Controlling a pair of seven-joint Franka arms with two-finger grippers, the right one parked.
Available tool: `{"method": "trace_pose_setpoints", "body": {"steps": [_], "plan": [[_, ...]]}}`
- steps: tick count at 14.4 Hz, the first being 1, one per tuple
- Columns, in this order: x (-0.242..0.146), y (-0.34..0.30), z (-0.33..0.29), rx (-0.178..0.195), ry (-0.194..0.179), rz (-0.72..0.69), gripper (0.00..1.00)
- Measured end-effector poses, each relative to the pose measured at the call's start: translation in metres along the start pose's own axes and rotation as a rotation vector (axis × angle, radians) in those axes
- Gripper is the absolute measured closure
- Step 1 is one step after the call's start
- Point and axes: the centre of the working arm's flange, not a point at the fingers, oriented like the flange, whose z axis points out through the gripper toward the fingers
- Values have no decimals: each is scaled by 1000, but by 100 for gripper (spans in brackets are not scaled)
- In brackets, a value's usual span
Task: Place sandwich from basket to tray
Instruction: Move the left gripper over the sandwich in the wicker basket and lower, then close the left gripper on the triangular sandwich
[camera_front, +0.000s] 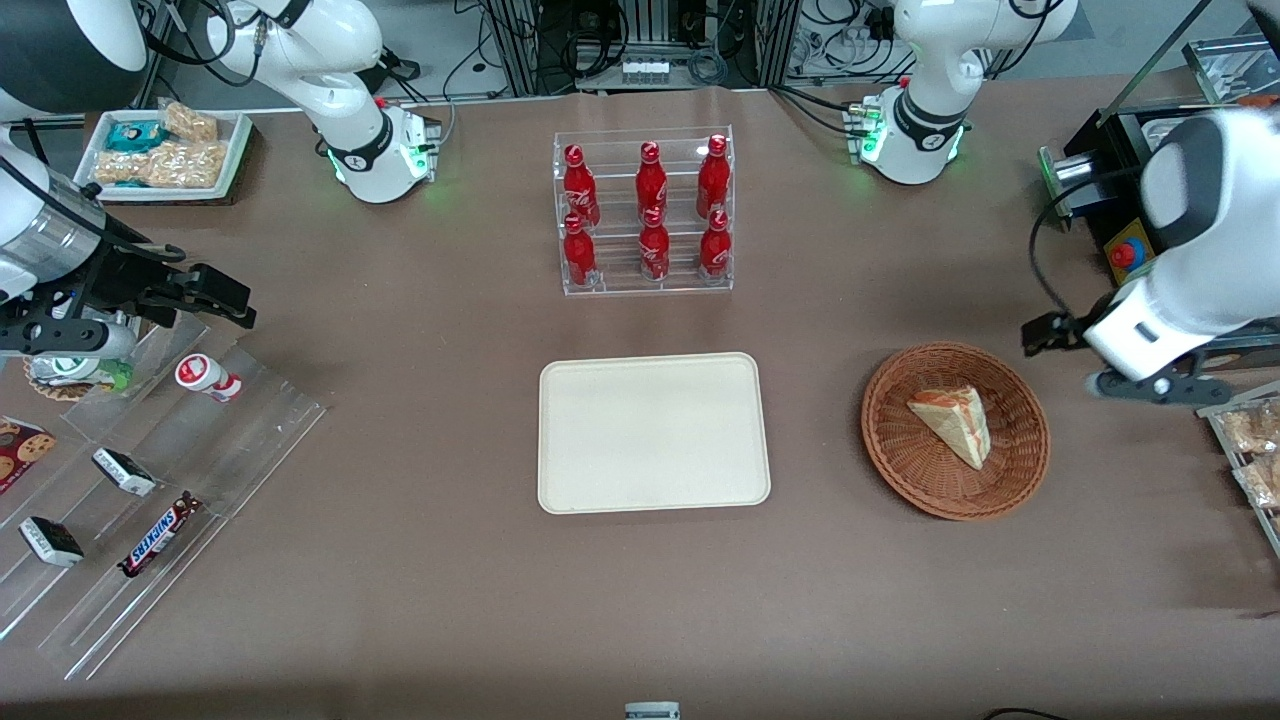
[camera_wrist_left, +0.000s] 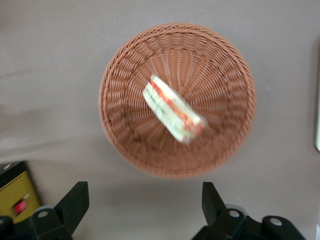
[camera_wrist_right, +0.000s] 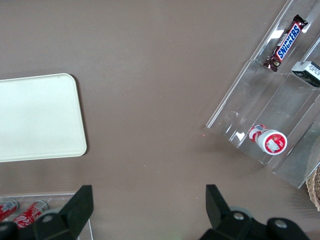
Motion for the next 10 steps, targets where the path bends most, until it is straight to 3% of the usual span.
{"method": "trace_pose_setpoints", "body": {"steps": [4,10], "plan": [[-14,5,77,-7,63,-194,0],[-7,20,100,-57,103,-802,0]]}}
